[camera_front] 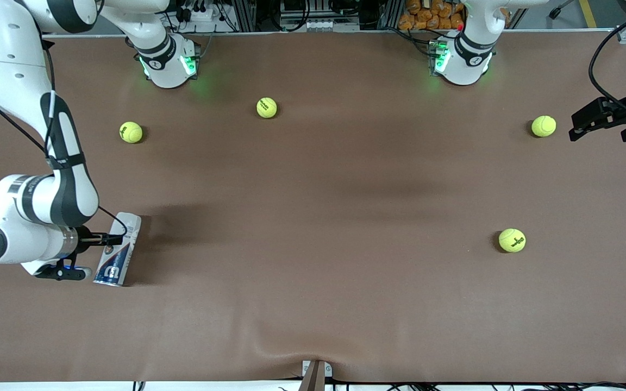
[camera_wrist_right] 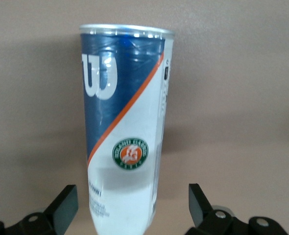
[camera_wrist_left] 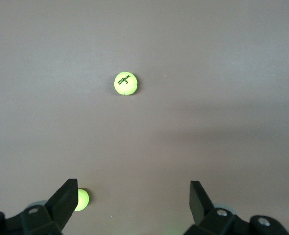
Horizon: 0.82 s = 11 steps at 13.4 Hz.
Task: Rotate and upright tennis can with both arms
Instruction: 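Reach the right gripper down to the lying Wilson can and grasp it, then lift the can with the right gripper and carry it toward table center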
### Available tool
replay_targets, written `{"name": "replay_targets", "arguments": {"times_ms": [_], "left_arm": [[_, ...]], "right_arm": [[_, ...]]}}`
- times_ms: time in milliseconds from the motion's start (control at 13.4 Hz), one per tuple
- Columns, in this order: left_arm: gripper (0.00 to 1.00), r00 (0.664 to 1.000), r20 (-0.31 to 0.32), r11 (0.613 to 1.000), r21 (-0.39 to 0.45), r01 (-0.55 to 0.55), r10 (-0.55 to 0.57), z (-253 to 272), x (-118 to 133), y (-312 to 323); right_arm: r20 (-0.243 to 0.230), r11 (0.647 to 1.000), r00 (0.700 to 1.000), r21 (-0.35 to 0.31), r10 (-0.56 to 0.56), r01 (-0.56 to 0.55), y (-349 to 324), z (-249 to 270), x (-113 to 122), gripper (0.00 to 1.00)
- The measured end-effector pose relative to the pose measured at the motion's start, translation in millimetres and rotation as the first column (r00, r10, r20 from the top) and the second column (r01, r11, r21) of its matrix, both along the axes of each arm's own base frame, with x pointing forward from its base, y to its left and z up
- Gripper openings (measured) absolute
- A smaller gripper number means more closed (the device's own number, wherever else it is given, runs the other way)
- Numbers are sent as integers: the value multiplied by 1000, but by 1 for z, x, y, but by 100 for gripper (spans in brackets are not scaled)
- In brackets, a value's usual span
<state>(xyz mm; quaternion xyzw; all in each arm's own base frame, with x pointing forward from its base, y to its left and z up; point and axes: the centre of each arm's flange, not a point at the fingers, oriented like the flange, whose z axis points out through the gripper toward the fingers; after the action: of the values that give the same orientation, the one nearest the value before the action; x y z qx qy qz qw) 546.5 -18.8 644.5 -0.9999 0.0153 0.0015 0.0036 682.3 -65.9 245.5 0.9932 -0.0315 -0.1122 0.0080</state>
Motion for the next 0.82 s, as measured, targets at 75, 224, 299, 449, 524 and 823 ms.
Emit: {"name": "replay_targets", "arguments": {"times_ms": [75,224,299,449,524,823], "left_arm": [[100,1000,0,1000,0,0,0,0,0,0],[100,1000,-1,1000,0,-2,2,0,0,1],[100,1000,-1,1000,0,-3,3,-1,0,2],[100,1000,-2,1000,0,-3,3,-1,0,2],[100,1000,-2,1000,0,-3,3,-1,1,2],[100,1000,-2,1000,0,-4,4,-1,1,2]], "right_arm": [[12,1000,1000,-1,2,-2,0,-9,0,100],[26,1000,1000,0,7,-7,3,-24,-2,100],[25,1000,1000,1,9,-9,4,-32,-4,100],[25,1000,999,4,29,-29,5,-53,-6,100],[25,999,999,6,41,-41,4,-65,-7,100],[33,999,998,6,51,-51,4,-68,-6,100]]}}
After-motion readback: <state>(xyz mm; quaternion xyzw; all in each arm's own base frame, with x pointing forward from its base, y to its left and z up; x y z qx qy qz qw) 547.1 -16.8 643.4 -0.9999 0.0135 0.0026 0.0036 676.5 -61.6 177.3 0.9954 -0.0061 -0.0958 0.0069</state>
